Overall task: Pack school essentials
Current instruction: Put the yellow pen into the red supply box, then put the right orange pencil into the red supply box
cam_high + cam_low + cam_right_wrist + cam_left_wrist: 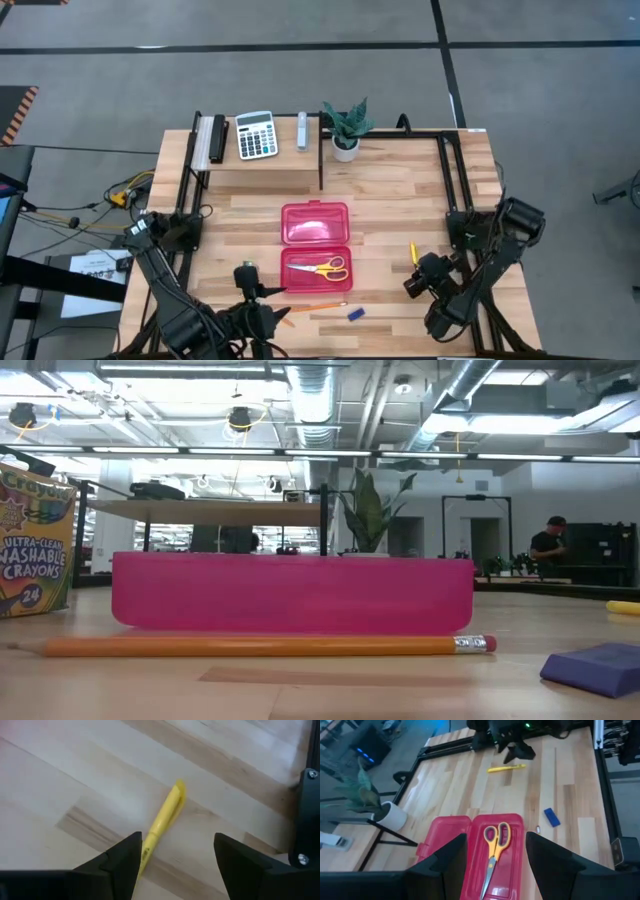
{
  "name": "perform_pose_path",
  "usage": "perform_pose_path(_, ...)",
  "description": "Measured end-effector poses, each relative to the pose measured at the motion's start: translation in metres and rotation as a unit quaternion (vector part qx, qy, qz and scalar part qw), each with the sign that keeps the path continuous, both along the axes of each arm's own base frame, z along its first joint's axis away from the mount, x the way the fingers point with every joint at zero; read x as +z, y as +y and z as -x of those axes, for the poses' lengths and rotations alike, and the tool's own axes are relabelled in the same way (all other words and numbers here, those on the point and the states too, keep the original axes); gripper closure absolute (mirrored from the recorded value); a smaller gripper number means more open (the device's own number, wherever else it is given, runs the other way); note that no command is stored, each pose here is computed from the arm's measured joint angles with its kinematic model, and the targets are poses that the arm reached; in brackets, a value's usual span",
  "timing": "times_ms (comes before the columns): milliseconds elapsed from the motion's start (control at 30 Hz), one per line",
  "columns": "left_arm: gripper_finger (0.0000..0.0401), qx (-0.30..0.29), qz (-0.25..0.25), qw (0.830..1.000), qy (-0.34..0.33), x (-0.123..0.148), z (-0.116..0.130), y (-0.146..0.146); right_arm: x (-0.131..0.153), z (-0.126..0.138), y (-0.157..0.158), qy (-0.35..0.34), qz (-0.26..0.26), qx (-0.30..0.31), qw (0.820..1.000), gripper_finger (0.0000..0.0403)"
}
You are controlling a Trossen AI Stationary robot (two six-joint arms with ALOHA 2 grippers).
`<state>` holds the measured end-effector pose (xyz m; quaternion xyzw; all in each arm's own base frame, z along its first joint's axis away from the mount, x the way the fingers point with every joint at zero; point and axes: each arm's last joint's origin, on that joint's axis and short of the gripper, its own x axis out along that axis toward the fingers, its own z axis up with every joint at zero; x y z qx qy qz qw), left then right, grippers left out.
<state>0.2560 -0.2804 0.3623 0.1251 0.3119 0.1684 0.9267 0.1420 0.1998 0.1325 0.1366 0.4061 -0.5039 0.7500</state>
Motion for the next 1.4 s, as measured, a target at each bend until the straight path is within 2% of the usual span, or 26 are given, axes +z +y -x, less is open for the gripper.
perform_pose_path(233,0.0211,0.008,-0.002,1.0,-0.008,0.0,0.001,0.001,-0.038,-0.011,0.006,-0.005,0.02,-0.007,1.0,0.0149)
perform_pose_path(333,0.0211,0.008,-0.001,1.0,-0.009,0.0,0.001,0.001,-0.049,-0.011,0.008,-0.017,0.026,-0.009,0.999,0.0171)
perform_pose_path(433,0.0211,0.012,-0.001,1.0,-0.014,0.0,0.0,0.001,-0.052,-0.012,0.01,-0.027,0.019,-0.014,0.999,0.0235)
perform_pose_path(567,0.0211,0.012,-0.001,1.0,-0.015,0.0,0.0,0.001,-0.052,-0.013,0.011,-0.024,0.01,-0.003,1.0,0.0359)
perform_pose_path(633,0.0211,0.012,0.0,1.0,-0.014,0.0,0.0,0.001,-0.051,-0.013,0.011,-0.018,0.009,0.003,1.0,0.0384)
perform_pose_path(767,0.0211,0.014,0.004,1.0,-0.016,0.0,0.0,0.001,-0.045,-0.014,0.012,-0.031,0.0,0.002,1.0,0.0378)
perform_pose_path(833,0.0211,0.014,0.004,1.0,-0.016,0.0,0.0,0.001,-0.041,-0.015,0.013,-0.043,-0.003,0.008,0.999,0.039)
perform_pose_path(967,0.0211,0.014,0.003,1.0,-0.017,0.0,0.0,0.001,-0.022,-0.015,0.015,-0.073,-0.013,0.022,0.997,0.039)
perform_pose_path(1067,0.0211,0.019,-0.013,0.999,-0.023,-0.004,0.0,0.001,-0.008,-0.012,0.013,-0.104,-0.002,0.046,0.994,0.0395)
perform_pose_path(1267,0.0211,0.07,-0.048,0.996,-0.041,-0.032,-0.016,0.015,0.02,-0.009,0.014,-0.227,0.02,0.113,0.967,0.0396)
perform_pose_path(1400,0.0211,0.079,-0.03,0.995,-0.045,-0.053,-0.041,0.022,0.04,-0.006,0.014,-0.324,0.057,0.174,0.928,0.0403)
